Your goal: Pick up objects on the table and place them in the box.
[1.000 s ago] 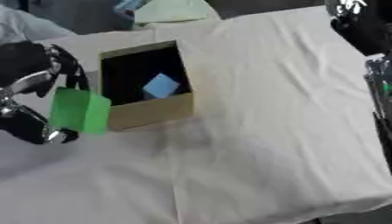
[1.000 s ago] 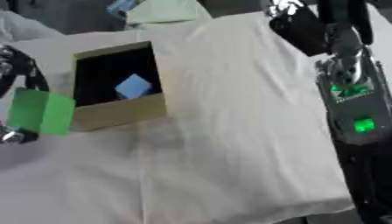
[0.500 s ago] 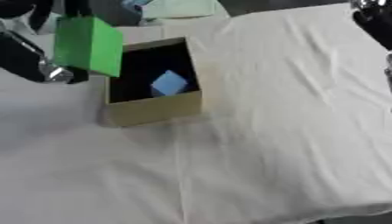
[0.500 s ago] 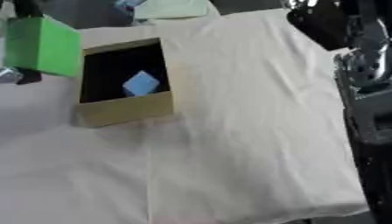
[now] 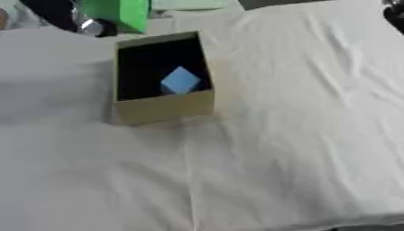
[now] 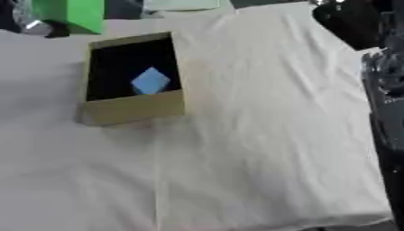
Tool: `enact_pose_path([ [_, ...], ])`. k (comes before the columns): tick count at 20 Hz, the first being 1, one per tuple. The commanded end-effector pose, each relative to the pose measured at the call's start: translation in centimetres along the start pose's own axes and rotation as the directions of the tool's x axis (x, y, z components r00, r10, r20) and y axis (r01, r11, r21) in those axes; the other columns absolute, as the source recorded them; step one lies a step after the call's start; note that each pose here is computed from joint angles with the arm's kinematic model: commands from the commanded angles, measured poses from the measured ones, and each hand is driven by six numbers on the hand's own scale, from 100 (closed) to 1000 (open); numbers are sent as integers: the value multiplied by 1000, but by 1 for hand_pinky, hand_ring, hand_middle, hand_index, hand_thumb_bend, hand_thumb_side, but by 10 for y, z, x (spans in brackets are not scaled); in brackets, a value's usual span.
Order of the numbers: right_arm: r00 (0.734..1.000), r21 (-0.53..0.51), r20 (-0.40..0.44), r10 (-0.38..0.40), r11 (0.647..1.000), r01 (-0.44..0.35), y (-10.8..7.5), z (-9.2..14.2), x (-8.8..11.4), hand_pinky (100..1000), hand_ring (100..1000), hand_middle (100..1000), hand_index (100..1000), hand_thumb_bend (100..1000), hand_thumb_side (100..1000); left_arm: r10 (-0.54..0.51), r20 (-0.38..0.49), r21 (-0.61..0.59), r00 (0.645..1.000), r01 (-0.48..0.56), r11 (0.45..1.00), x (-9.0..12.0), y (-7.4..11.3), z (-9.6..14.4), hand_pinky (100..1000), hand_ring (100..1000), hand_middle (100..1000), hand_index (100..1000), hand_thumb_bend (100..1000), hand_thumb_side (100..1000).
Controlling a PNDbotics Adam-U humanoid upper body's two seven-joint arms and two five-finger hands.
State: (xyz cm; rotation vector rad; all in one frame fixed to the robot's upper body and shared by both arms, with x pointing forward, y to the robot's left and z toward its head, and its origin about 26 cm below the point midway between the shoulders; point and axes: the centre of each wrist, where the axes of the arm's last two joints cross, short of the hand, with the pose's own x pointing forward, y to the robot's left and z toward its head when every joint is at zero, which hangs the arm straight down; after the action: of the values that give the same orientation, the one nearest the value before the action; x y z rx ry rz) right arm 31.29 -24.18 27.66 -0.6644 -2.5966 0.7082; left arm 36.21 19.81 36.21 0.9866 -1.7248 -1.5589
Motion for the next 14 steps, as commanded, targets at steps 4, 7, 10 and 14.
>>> enact_pose_path([
  [4, 999, -5, 54, 6, 1000, -5, -7, -10, 7, 828, 727, 510, 820, 100, 724, -54, -57, 62, 997, 58, 996, -10, -4, -32, 100, 342, 391, 541, 189, 100],
  [7, 998, -7, 56, 2, 1000, -2, -6, -10, 7, 827, 726, 509, 820, 100, 725, -66, -83, 44, 994, 70, 997, -18, -16, -46, 100, 350, 424, 543, 207, 100],
  [10, 998, -8, 56, 0, 1000, 1, -6, -10, 8, 827, 726, 509, 820, 100, 725, -76, -100, 12, 992, 78, 997, -25, -27, -54, 100, 360, 432, 549, 238, 100],
  [14, 998, -10, 56, -2, 1000, 3, -6, -10, 8, 827, 726, 509, 821, 100, 725, -85, -108, -20, 991, 83, 996, -31, -37, -60, 100, 379, 446, 553, 268, 100],
])
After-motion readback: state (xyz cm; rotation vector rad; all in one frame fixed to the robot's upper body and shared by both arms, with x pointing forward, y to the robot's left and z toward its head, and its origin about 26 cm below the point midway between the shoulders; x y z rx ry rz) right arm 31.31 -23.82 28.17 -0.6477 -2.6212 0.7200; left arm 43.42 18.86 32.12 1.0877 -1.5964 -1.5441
